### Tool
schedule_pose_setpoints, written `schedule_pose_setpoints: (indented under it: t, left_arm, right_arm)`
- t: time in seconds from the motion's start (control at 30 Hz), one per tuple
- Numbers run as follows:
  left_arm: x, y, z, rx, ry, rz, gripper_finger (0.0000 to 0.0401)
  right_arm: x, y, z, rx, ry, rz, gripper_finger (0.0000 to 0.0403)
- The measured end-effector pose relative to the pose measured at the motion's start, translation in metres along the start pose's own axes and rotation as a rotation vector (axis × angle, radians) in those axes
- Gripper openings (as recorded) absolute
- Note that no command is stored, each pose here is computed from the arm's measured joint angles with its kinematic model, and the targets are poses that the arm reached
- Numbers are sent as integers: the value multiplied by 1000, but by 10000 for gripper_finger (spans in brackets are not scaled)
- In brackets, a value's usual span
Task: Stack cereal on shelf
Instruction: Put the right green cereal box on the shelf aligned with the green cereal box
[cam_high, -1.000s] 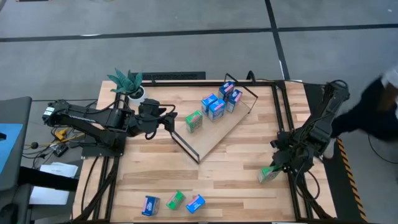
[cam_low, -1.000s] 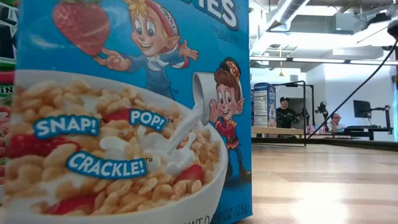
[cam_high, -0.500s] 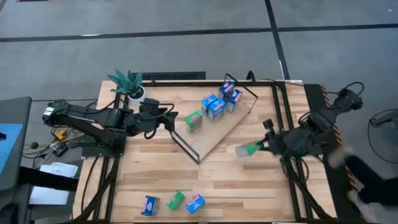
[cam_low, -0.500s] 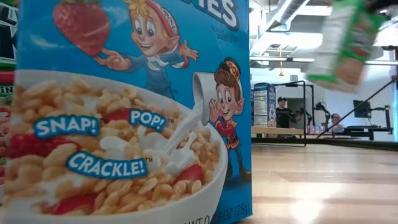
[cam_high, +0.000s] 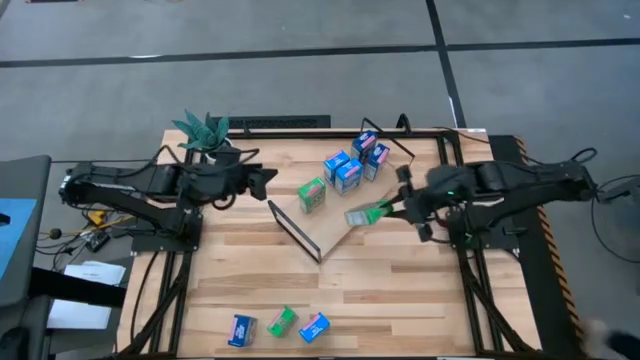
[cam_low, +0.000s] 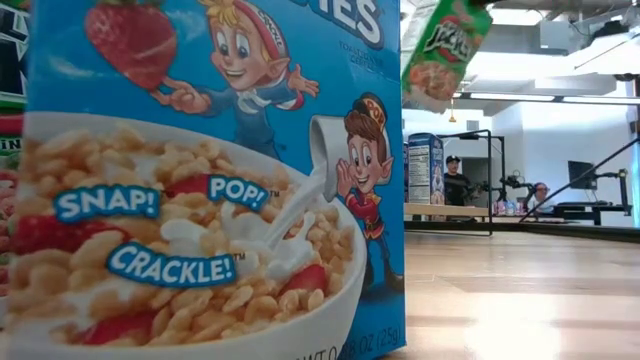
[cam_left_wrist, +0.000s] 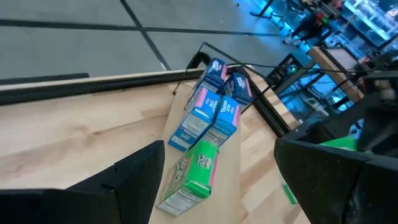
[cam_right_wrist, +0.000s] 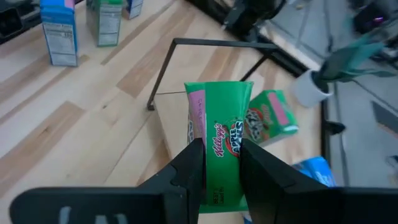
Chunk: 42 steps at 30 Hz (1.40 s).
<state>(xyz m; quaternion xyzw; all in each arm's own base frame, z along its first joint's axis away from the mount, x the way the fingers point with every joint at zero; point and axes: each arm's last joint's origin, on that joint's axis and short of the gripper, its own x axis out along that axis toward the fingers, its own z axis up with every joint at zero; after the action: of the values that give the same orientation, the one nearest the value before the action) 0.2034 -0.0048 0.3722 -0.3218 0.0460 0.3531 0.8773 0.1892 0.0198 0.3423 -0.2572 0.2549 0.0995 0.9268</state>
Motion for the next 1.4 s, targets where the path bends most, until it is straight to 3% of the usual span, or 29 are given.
schedule_pose_setpoints:
  t: [0.4,0.67,0.87,1.4]
  left_arm:
    - [-26,14,18,36,-13,-62,293]
    - [-38,25,22,59,18,-61,293]
    - [-43,32,22,81,44,-49,293]
    - [-46,36,24,126,36,-40,293]
  right_arm:
    - [85,-36,14,-158,138,99,118]
    - [136,-61,13,-195,200,158,118]
    - [153,-63,12,-184,195,303,118]
    - [158,-80,-2,-146,190,334,118]
